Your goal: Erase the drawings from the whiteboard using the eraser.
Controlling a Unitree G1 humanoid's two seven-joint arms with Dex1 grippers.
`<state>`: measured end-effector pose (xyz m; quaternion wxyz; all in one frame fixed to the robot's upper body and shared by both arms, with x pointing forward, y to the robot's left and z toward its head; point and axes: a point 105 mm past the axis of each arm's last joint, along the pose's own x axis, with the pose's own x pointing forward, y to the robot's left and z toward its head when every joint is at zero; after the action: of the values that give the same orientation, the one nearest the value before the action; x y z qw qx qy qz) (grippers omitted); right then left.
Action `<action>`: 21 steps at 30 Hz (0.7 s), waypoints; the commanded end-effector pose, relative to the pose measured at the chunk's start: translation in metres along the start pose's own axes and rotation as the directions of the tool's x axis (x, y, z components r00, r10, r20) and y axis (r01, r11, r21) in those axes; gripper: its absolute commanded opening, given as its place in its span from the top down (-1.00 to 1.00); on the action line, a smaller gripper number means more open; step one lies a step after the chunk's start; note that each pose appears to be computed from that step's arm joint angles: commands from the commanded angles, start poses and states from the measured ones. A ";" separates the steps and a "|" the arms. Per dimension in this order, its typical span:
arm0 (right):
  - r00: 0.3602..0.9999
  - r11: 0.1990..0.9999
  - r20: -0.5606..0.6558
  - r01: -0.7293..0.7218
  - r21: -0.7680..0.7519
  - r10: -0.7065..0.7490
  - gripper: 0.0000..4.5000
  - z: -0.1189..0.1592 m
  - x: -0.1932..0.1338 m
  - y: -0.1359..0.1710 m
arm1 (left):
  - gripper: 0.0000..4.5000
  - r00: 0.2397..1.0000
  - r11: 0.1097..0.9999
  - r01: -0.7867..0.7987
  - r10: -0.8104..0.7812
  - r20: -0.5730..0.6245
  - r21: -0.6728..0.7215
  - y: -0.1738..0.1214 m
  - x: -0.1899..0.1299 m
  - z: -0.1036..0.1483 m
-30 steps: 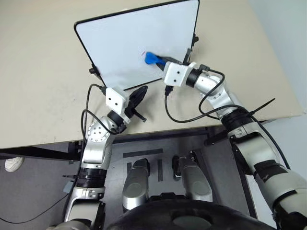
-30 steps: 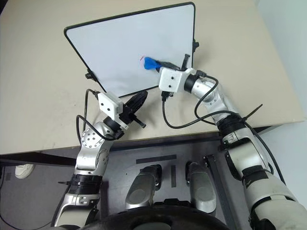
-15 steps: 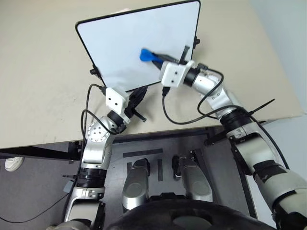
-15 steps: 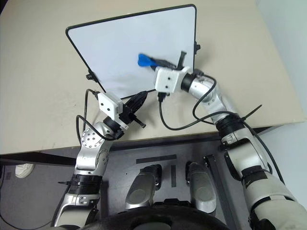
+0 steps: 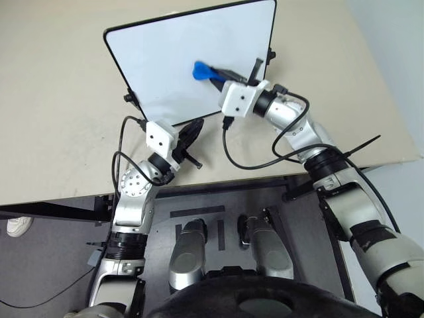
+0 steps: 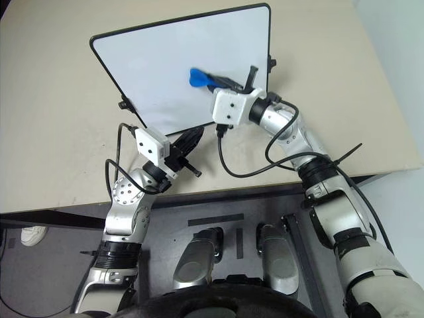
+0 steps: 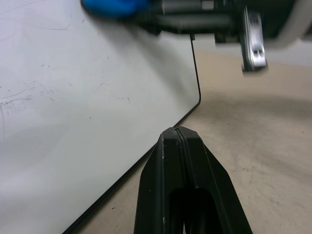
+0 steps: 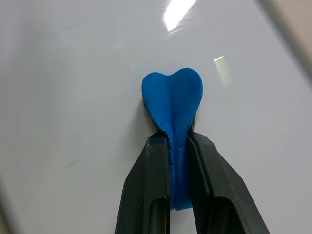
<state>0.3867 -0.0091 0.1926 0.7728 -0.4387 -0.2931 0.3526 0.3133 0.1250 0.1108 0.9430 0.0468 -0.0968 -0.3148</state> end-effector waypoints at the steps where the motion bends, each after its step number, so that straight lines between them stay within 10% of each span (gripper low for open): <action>1: 0.999 0.999 0.004 0.051 -0.015 -0.051 0.87 0.003 0.000 -0.015 | 1.00 1.000 1.000 0.005 -0.005 0.029 0.013 -0.001 0.000 0.008; 10: 0.982 0.983 -0.030 -0.184 0.022 0.185 0.87 -0.006 -0.013 0.043 | 1.00 1.000 1.000 0.002 -0.002 0.029 0.014 0.000 -0.001 0.008; 21: 0.949 0.912 -0.082 -0.267 0.310 0.305 0.87 -0.015 -0.085 0.030 | 1.00 1.000 1.000 -0.002 0.002 0.025 0.012 0.002 -0.007 0.008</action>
<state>0.3483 -0.0665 0.1300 0.7814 -0.4063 -0.1172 0.4589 0.3098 0.1283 0.1058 0.9446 0.0456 -0.0884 -0.3128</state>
